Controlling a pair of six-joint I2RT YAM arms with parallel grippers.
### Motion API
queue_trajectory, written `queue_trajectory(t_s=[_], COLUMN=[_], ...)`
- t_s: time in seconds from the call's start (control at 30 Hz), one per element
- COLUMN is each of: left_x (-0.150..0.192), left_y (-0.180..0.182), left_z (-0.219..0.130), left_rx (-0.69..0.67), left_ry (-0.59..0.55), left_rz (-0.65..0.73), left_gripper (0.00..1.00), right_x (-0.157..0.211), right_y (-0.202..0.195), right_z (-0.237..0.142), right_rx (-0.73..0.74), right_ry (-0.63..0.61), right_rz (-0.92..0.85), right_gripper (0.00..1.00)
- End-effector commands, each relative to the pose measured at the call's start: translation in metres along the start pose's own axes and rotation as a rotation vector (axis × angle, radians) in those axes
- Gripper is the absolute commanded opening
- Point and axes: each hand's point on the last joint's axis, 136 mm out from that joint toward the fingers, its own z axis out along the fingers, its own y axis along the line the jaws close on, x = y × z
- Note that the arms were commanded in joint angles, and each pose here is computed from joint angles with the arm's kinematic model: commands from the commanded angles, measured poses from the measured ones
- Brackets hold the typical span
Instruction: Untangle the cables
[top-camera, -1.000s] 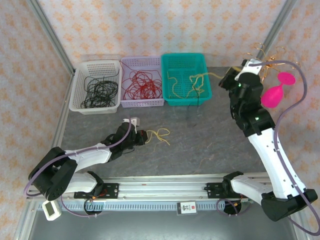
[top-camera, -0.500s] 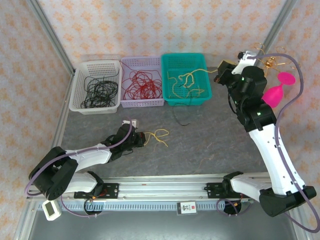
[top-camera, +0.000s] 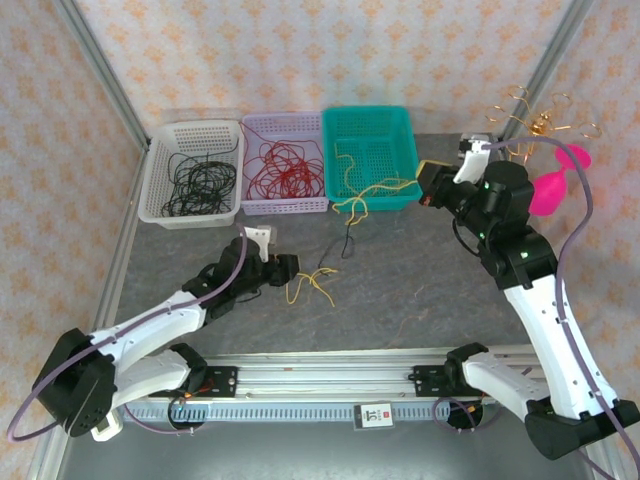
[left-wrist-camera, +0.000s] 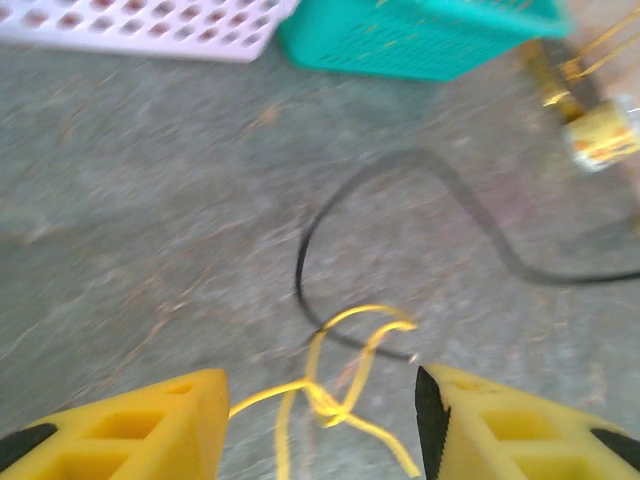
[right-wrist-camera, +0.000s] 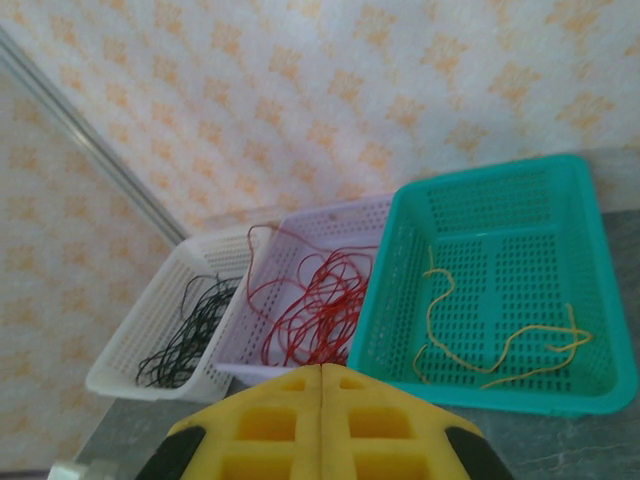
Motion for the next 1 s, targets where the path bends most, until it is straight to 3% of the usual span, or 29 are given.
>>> queue_trajectory(t_s=[0.0, 0.13, 0.23, 0.5, 0.67, 0.7, 0.97], left_x=[-0.037, -0.074, -0.089, -0.093, -0.104, -0.105, -0.091], left_y=[-0.064, -0.098, -0.107, -0.120, -0.115, -0.112, -0.069], left_z=[-0.018, -0.026, -0.014, 0.004, 0.001, 0.001, 0.006], left_rx=[0.242, 0.382, 0.394, 0.410, 0.359, 0.343, 0.161], left_ry=[-0.062, -0.178, -0.189, -0.121, -0.157, -0.162, -0.162], left_rz=[0.052, 0.023, 0.057, 0.226, 0.256, 0.257, 0.244], left_gripper=[0.54, 0.71, 0.70, 0.47, 0.05, 0.01, 0.00], right_x=[-0.002, -0.003, -0.006, -0.005, 0.000, 0.000, -0.037], right_y=[0.020, 0.032, 0.036, 0.039, 0.035, 0.033, 0.005], right_z=[-0.005, -0.008, -0.011, -0.013, -0.009, -0.008, -0.009], right_rx=[-0.113, -0.181, -0.198, -0.208, -0.199, -0.190, -0.005], right_ry=[-0.001, -0.004, -0.012, -0.004, 0.005, 0.001, -0.169], right_rz=[0.018, 0.023, 0.022, 0.020, 0.024, 0.024, -0.025], right_gripper=[0.00, 0.00, 0.00, 0.00, 0.00, 0.00, 0.00])
